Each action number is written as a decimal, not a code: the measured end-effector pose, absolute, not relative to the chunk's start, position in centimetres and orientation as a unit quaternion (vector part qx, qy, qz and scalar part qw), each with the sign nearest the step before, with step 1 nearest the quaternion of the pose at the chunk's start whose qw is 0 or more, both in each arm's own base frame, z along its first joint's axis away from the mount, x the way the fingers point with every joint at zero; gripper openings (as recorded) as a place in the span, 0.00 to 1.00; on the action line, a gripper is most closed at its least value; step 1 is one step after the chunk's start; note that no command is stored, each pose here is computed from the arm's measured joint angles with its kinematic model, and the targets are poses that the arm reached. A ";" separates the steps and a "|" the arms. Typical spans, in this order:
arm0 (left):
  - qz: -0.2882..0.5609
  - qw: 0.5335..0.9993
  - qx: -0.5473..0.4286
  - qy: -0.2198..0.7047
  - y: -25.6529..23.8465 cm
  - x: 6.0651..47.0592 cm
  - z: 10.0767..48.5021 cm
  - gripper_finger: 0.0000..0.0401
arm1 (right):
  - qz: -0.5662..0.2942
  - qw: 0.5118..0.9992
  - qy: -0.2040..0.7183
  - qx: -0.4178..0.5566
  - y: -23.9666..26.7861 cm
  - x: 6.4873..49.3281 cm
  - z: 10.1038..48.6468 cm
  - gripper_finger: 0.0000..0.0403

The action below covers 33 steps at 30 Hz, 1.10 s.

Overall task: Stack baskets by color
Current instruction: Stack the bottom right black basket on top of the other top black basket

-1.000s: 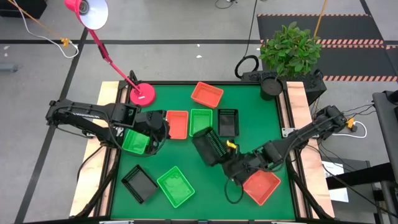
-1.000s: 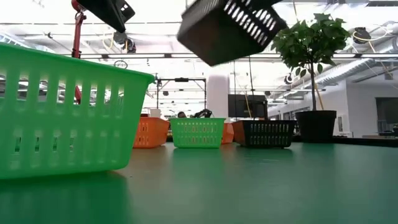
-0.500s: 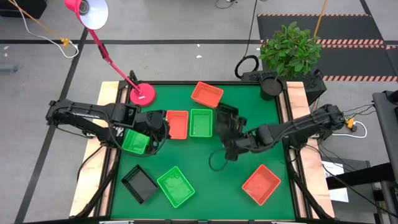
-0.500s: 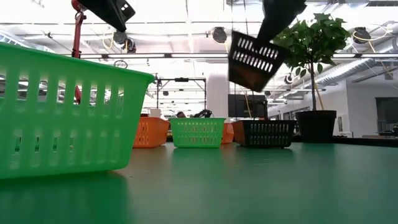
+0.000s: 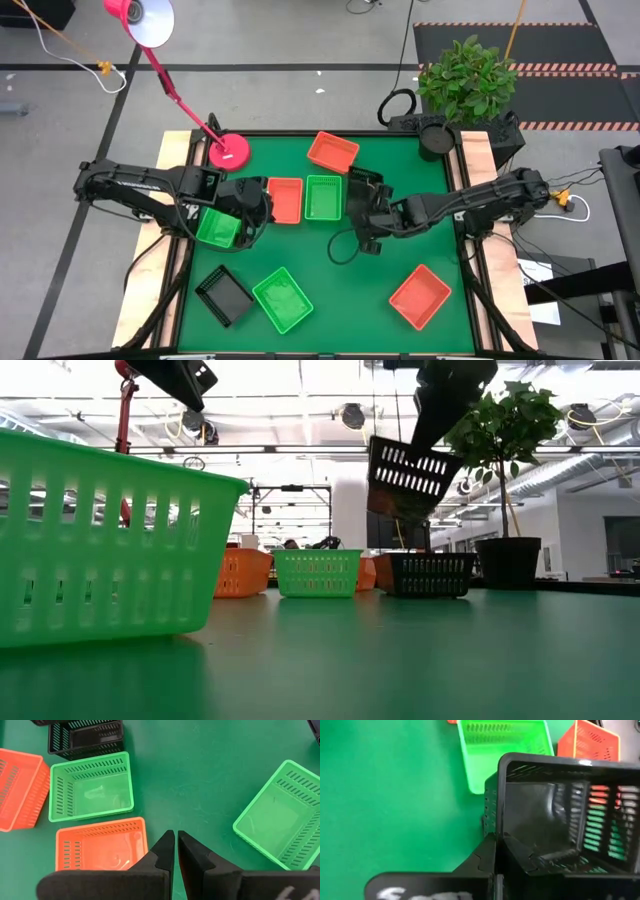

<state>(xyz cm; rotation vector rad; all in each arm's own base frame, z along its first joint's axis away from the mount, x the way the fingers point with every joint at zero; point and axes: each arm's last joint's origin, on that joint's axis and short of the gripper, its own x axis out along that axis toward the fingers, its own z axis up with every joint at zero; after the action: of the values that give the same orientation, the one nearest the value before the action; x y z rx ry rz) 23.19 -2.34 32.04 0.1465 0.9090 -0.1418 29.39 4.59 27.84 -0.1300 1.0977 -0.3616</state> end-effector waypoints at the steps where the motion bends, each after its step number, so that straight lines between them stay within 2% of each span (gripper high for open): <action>1: -0.068 0.894 0.071 0.438 -2.3 23.2 32.0 0.06 | -0.166 0.833 0.522 -0.070 4.6 29.3 27.8 0.02; 12: -0.068 0.894 0.071 0.438 -2.3 23.2 32.0 0.06 | -0.143 0.815 0.548 -0.121 4.4 29.9 26.8 0.02; 33: -0.068 0.895 0.071 0.435 -2.3 23.2 32.1 0.06 | -0.155 0.785 0.587 -0.123 3.8 29.7 24.3 0.02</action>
<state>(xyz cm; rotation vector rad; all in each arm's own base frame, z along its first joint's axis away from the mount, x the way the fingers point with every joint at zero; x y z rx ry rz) 23.24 -2.34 32.09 0.1472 0.9017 -0.1406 29.74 3.84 24.34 -0.2651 1.2668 -0.3343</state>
